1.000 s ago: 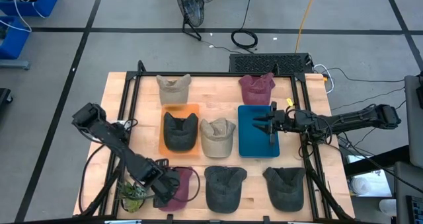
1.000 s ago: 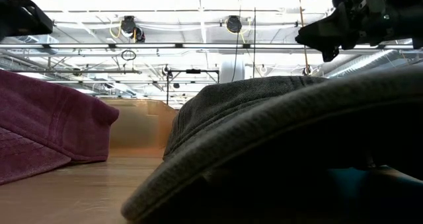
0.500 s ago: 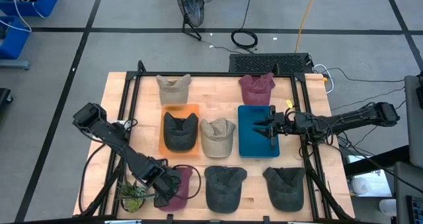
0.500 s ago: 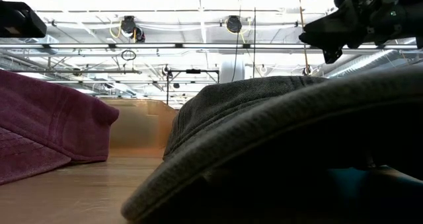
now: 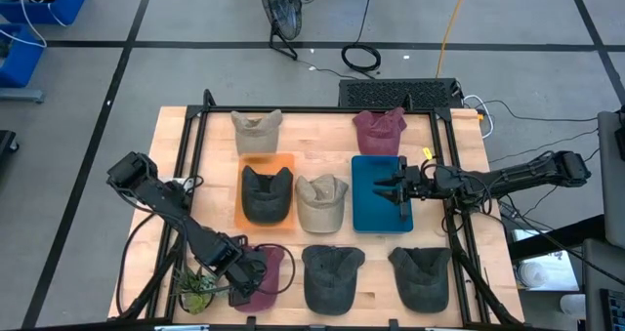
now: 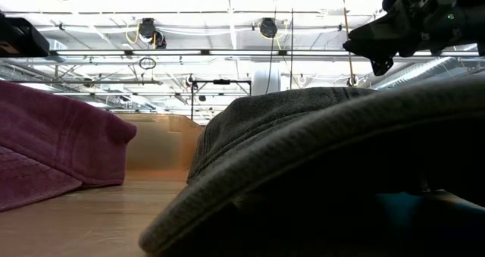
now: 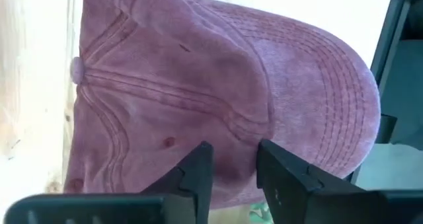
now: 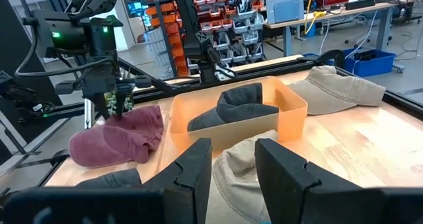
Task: Pick & Place hat
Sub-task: Move the bottom red cap to the middle top of the table, then put the bottom brown cap into the blue bin
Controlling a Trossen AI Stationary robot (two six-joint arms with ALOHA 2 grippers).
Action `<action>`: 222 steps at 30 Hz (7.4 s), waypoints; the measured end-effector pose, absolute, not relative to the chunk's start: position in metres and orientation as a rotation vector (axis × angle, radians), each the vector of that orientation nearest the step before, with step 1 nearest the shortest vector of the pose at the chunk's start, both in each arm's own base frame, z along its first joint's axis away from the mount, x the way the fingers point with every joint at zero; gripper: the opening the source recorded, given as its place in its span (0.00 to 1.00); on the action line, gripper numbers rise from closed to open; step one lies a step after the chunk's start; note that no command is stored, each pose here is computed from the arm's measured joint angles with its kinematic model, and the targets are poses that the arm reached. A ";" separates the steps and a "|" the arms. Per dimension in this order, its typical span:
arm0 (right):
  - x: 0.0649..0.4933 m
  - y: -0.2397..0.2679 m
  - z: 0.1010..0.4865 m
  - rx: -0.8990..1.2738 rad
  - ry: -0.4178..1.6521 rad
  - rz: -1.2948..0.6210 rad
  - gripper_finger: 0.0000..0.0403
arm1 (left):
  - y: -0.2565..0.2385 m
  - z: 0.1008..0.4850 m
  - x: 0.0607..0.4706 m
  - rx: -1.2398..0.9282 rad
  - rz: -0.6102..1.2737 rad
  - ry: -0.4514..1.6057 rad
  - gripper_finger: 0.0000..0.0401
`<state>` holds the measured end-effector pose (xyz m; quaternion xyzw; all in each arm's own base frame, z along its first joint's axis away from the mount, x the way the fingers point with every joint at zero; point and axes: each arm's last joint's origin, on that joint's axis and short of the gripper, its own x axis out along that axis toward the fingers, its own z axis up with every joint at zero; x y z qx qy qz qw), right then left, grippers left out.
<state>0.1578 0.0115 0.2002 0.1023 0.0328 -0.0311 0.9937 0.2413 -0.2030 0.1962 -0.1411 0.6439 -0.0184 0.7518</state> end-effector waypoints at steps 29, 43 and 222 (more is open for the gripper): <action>0.158 0.011 0.198 0.181 0.087 -0.062 0.26 | -0.195 0.233 0.258 -0.239 -0.122 1.354 0.02; 0.149 0.011 0.210 0.171 -0.001 -0.050 0.26 | -0.151 0.332 0.302 0.095 -0.097 1.038 0.01; 0.352 -0.008 0.171 0.142 0.735 -0.044 0.36 | -0.025 0.211 0.235 0.044 -0.014 0.241 0.10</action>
